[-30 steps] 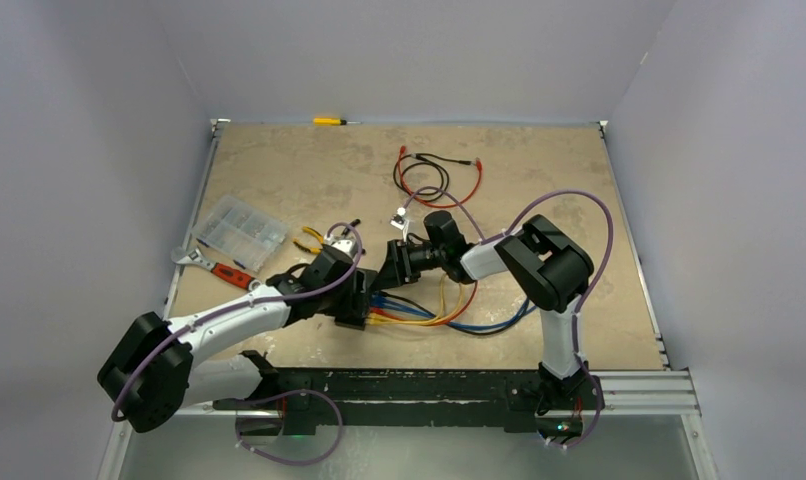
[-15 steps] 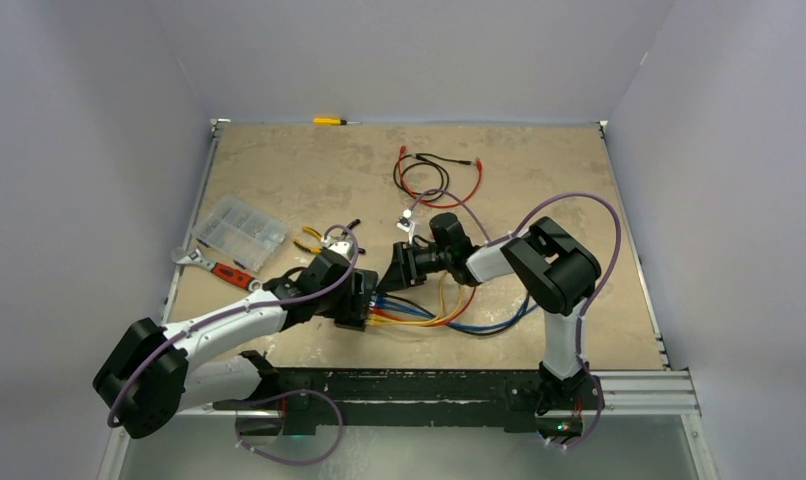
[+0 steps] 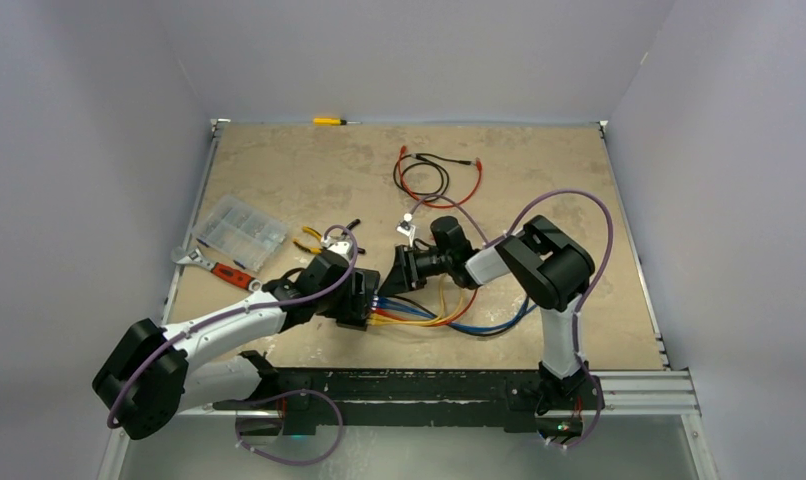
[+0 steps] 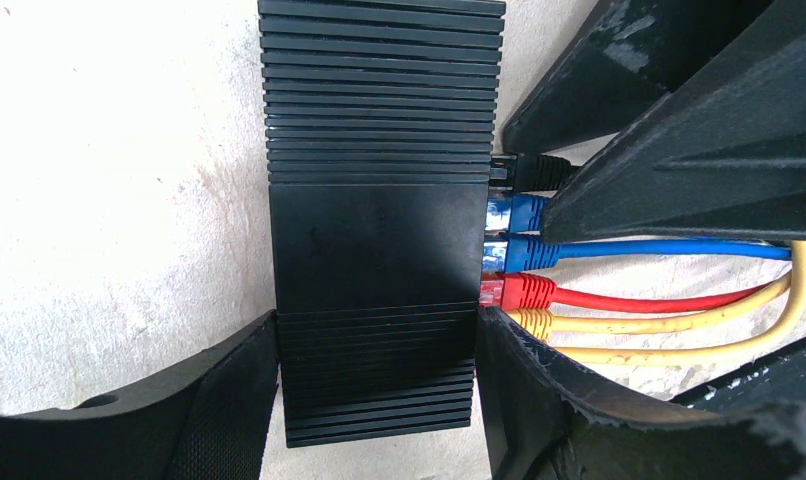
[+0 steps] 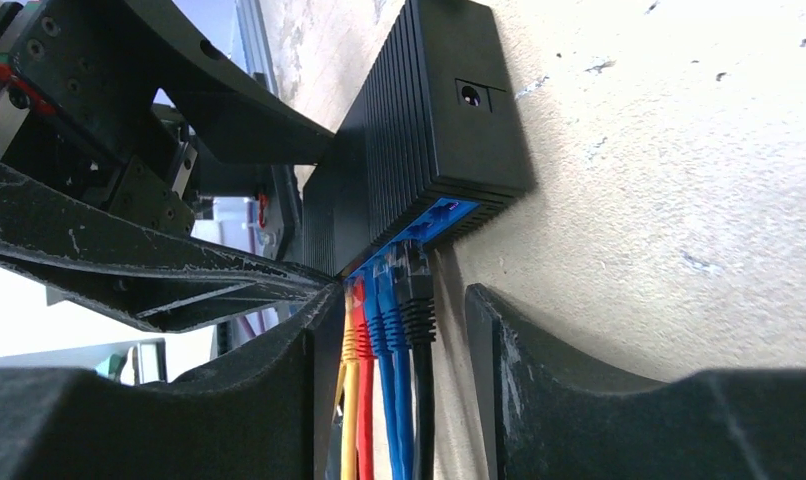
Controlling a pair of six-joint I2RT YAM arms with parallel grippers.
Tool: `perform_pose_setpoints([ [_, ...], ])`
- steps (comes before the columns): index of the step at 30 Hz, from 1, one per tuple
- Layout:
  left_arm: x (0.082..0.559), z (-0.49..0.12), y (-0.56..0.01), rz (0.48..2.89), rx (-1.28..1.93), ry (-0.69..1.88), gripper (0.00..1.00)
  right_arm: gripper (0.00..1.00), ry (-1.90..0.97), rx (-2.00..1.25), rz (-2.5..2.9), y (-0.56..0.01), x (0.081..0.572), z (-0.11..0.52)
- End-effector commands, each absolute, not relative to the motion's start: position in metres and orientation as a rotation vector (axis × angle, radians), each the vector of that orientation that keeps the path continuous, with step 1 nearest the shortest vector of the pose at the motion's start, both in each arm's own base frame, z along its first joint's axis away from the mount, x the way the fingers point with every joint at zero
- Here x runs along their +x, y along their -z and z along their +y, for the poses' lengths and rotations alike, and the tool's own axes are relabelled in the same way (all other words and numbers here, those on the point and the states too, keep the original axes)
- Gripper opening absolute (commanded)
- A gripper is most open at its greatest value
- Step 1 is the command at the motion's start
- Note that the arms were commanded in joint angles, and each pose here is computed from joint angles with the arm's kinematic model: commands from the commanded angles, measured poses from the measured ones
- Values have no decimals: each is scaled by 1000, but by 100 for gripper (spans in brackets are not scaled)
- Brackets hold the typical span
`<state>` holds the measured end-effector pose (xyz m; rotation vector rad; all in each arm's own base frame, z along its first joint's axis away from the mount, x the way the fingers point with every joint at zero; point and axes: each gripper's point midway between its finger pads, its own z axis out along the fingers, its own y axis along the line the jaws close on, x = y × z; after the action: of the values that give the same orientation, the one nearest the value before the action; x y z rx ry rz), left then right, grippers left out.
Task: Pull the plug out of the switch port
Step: Place the connector at the center of the board.
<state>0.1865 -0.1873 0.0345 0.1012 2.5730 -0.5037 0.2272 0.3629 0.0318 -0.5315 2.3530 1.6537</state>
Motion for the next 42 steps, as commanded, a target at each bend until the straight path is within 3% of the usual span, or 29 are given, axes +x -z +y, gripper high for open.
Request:
perform_pose_setpoints([
  [1,199,-203,-49,2505,84,593,0,50,-1634,-497,2464,-7,216,364],
  [8,200,-204,-51,2499,85,597,0,43,-1636,-496,2472,-1,217,369],
  [15,200,-203,-48,2510,98,585,0,48,-1617,-498,2474,2,220,369],
  [25,199,-202,-47,2519,108,574,0,44,-1561,-487,2498,8,231,371],
  [36,199,-200,-46,2521,97,560,0,59,-1582,-483,2460,-1,233,361],
  [38,199,-201,-47,2521,95,563,0,57,-1591,-480,2458,-1,231,360],
  [40,199,-201,-47,2519,95,566,0,44,-1603,-470,2459,-1,229,359],
  [42,199,-201,-47,2519,94,565,0,38,-1606,-467,2462,0,229,359],
])
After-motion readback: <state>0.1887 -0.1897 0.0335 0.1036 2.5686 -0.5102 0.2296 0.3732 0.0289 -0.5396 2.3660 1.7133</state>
